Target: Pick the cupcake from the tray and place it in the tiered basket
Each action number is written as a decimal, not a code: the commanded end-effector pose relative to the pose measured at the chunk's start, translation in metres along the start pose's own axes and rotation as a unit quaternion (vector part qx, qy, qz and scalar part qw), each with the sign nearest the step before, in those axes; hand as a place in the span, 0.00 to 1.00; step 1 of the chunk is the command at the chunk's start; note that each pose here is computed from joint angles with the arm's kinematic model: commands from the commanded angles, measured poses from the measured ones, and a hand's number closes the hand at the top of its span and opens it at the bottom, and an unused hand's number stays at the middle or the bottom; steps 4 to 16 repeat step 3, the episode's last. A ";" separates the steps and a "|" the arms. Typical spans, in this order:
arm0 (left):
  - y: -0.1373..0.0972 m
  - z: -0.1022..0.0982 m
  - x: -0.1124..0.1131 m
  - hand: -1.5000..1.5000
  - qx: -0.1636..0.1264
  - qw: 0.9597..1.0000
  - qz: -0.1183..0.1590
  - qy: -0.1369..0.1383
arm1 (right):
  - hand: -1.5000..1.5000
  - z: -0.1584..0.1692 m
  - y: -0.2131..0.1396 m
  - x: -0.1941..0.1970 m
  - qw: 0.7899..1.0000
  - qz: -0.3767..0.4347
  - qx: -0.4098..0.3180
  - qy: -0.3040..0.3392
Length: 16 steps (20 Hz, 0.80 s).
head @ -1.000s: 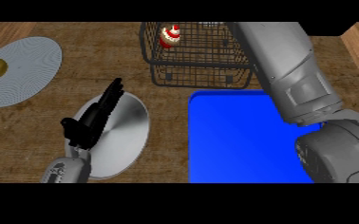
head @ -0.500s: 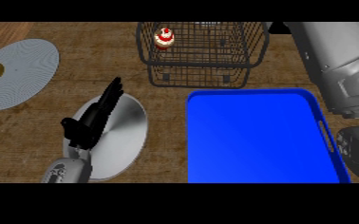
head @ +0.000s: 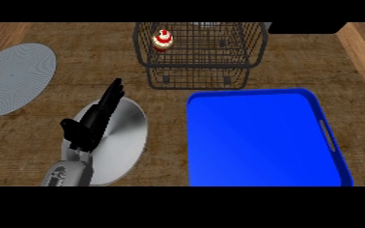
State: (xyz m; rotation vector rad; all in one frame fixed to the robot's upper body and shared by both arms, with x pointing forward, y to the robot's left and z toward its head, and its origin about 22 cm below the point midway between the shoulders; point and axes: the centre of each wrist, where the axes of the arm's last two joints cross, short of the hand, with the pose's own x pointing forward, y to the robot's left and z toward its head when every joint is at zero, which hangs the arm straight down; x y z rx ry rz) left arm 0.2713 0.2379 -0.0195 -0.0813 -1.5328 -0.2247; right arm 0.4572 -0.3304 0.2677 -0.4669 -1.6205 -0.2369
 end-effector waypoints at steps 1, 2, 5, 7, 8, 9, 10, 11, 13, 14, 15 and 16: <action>0.001 0.004 -0.007 0.50 0.007 1.000 -0.002 0.001 | 0.00 -0.003 -0.087 -0.023 1.000 0.005 -0.012 -0.001; 0.027 0.008 0.004 0.50 0.001 1.000 -0.005 0.000 | 0.00 -0.003 -0.093 -0.017 1.000 0.002 0.009 0.006; 0.006 0.009 -0.001 0.50 -0.008 1.000 -0.006 -0.003 | 0.00 -0.002 -0.105 -0.022 1.000 0.007 0.006 -0.002; 0.006 0.009 -0.001 0.50 -0.008 1.000 -0.006 -0.003 | 0.00 -0.002 -0.105 -0.022 1.000 0.007 0.006 -0.002; 0.006 0.009 -0.001 0.50 -0.008 1.000 -0.006 -0.003 | 0.00 -0.002 -0.105 -0.022 1.000 0.007 0.006 -0.002; 0.006 0.009 -0.001 0.50 -0.008 1.000 -0.006 -0.003 | 0.00 -0.002 -0.105 -0.022 1.000 0.007 0.006 -0.002; 0.006 0.009 -0.001 0.50 -0.008 1.000 -0.006 -0.003 | 0.00 -0.002 -0.105 -0.022 1.000 0.007 0.006 -0.002; 0.006 0.009 -0.001 0.50 -0.008 1.000 -0.006 -0.003 | 0.00 -0.002 -0.105 -0.022 1.000 0.007 0.006 -0.002; 0.006 0.009 -0.001 0.50 -0.008 1.000 -0.006 -0.003 | 0.00 -0.002 -0.105 -0.022 1.000 0.007 0.006 -0.002; 0.006 0.009 -0.001 0.50 -0.008 1.000 -0.006 -0.003 | 0.00 -0.002 -0.105 -0.022 1.000 0.007 0.006 -0.002; 0.006 0.009 -0.001 0.50 -0.008 1.000 -0.006 -0.003 | 0.00 -0.002 -0.105 -0.022 1.000 0.007 0.006 -0.002; 0.006 0.009 -0.001 0.50 -0.008 1.000 -0.006 -0.003 | 0.00 -0.002 -0.105 -0.022 1.000 0.007 0.006 -0.002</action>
